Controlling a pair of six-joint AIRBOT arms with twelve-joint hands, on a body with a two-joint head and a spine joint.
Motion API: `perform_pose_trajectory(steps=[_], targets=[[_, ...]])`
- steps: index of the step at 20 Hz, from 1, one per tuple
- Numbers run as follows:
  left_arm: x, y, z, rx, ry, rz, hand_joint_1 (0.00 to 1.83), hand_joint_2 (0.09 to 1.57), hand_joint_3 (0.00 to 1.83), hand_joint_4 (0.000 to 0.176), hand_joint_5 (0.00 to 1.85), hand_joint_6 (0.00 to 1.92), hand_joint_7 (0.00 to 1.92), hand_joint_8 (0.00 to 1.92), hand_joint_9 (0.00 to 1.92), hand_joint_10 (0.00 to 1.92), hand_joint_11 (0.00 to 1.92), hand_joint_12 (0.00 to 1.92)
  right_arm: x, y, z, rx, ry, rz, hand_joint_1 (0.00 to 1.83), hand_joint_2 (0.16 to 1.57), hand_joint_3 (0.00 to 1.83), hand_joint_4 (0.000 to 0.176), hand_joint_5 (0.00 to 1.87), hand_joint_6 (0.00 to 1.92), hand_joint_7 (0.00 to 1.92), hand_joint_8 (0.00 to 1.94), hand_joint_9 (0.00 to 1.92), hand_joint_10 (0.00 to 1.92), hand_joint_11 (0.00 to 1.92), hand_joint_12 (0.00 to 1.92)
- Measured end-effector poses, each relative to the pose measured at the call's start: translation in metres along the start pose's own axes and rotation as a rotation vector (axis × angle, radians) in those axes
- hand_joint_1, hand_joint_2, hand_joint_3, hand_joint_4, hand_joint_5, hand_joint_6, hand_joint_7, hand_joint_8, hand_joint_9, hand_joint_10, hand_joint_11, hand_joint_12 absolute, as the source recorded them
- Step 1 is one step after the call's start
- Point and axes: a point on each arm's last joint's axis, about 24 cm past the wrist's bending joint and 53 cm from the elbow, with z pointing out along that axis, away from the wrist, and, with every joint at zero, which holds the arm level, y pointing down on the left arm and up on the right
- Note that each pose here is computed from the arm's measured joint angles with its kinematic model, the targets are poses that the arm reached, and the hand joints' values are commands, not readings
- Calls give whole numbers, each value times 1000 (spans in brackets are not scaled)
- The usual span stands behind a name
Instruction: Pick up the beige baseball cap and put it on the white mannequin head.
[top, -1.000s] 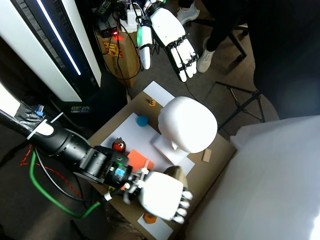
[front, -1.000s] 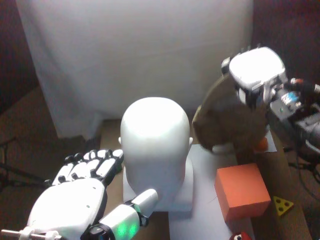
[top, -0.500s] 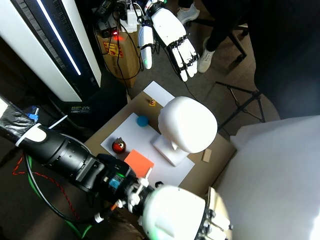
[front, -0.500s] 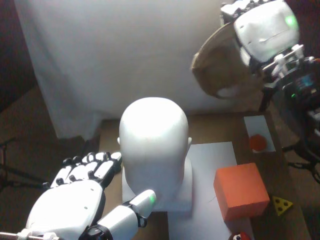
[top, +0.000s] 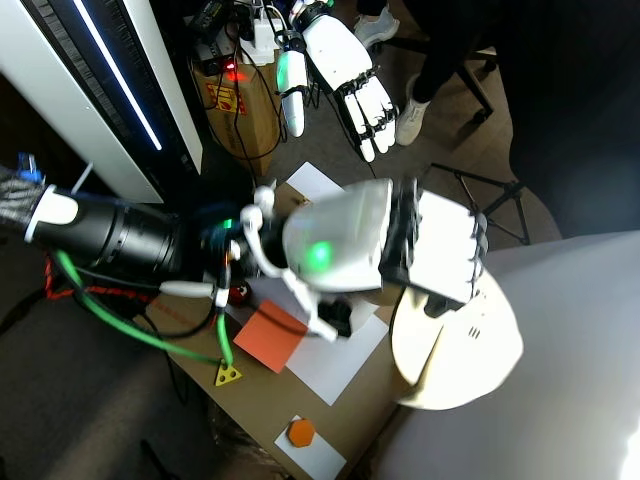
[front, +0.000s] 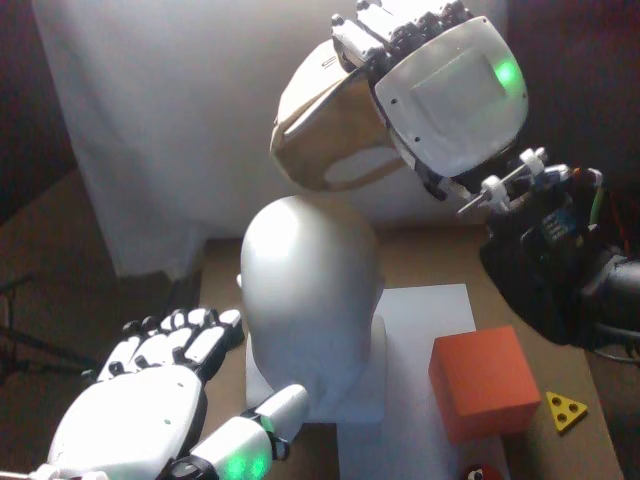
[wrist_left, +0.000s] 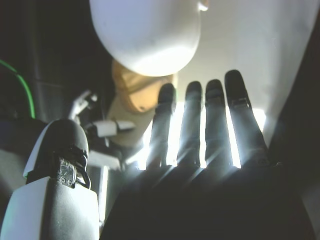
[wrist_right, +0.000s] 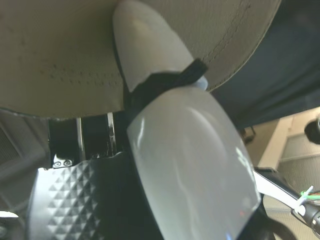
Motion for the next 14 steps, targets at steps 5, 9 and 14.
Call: perform_pose_trajectory(steps=[5, 9, 14], targets=[[0, 1, -1, 3, 0, -8, 0, 1138, 0, 62, 150, 0, 114, 0, 80, 1, 0, 470, 5, 34, -4, -35, 10, 38, 1358, 1175, 1, 0, 788, 1175, 835, 1149, 867, 1418, 815, 1539], [-1, 3, -1, -4, -3, -9, 0, 1134, 0, 62, 135, 0, 91, 4, 86, 0, 0, 469, 10, 65, -20, -101, 29, 47, 1365, 1156, 0, 0, 830, 1115, 869, 1091, 904, 1357, 896, 1465], [-1, 4, -1, -9, -4, -10, 0, 1130, 0, 64, 130, 0, 86, 1, 77, 0, 0, 504, 24, 85, -43, -75, 100, 51, 1366, 1153, 0, 0, 831, 1118, 876, 1080, 909, 1348, 887, 1452]])
